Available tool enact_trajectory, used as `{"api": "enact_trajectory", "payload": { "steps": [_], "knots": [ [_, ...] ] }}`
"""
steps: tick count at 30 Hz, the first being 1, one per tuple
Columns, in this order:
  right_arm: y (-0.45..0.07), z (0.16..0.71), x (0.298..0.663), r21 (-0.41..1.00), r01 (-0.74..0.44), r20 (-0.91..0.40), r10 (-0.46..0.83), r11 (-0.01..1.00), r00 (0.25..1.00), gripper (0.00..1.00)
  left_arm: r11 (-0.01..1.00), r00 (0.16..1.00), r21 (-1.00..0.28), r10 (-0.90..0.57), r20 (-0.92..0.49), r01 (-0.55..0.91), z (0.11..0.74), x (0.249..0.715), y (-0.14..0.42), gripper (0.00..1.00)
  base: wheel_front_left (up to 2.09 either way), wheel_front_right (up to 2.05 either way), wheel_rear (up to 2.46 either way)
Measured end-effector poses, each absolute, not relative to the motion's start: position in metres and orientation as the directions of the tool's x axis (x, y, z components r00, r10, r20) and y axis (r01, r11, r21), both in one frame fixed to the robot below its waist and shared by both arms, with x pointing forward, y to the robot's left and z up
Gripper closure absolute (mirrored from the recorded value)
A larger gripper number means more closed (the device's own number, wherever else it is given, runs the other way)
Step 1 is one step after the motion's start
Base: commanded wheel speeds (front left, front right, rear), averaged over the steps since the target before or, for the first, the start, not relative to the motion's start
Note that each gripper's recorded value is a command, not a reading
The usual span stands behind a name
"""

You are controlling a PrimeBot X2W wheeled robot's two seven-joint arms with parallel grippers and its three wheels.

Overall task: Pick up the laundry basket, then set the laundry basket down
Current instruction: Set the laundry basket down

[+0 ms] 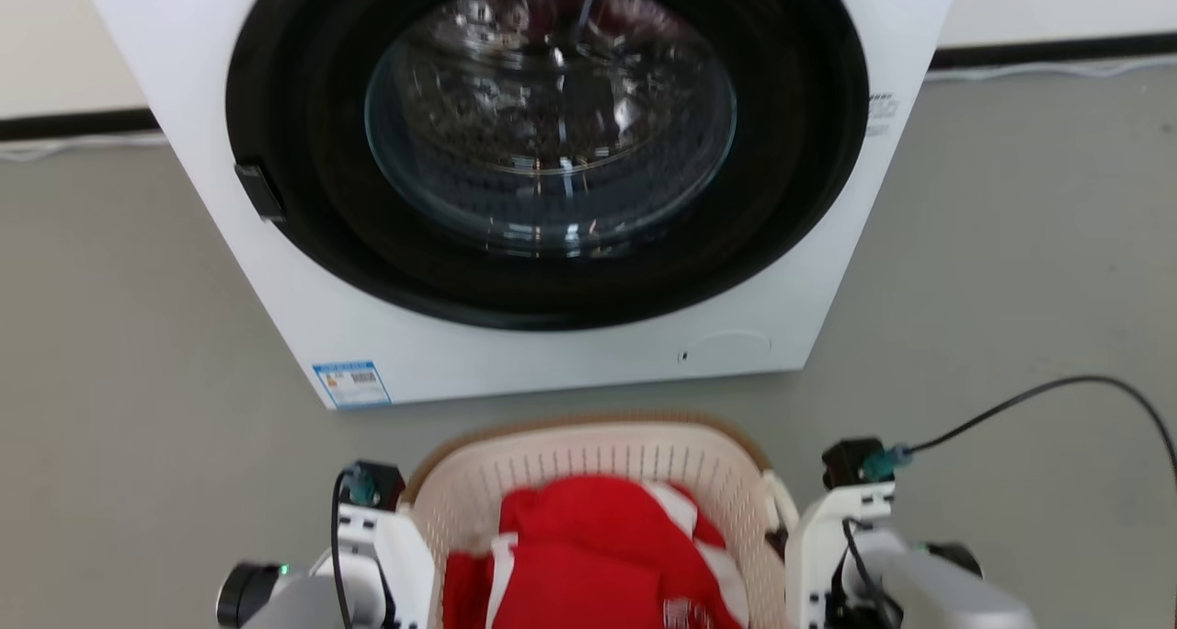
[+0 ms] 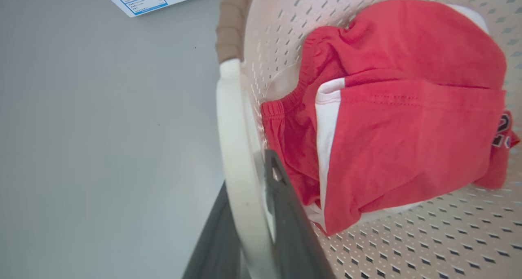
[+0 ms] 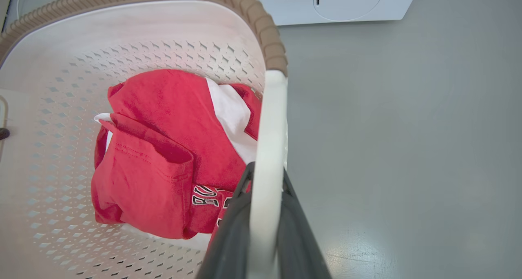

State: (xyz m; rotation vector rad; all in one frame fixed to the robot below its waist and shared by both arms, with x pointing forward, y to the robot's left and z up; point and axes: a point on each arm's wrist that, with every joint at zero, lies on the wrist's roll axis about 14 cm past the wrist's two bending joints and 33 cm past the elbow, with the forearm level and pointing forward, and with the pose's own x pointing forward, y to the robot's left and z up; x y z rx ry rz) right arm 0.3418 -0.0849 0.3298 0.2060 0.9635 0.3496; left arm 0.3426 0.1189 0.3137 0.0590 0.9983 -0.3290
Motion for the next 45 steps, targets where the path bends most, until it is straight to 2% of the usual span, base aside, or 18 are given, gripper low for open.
{"api": "enact_trajectory", "payload": {
  "steps": [5,21,45],
  "knots": [
    [-0.086,0.33,0.366,0.31,-0.214,-0.742,0.376,0.926,0.554,1.0,0.952,0.525,-0.09,-0.238,-0.818,0.291,0.312,0.364,0.117,1.0,0.0,0.0,0.0],
    [-0.089,0.288,0.418,0.28,-0.248,-0.733,0.374,0.927,0.568,1.0,0.957,0.55,-0.092,-0.236,-0.801,0.276,0.271,0.417,0.112,1.0,0.0,0.0,0.0],
    [-0.102,0.216,0.464,0.242,-0.262,-0.764,0.35,0.934,0.542,1.0,0.955,0.564,-0.117,-0.258,-0.784,0.273,0.204,0.465,0.101,1.0,0.0,0.0,0.0]
  ]
}}
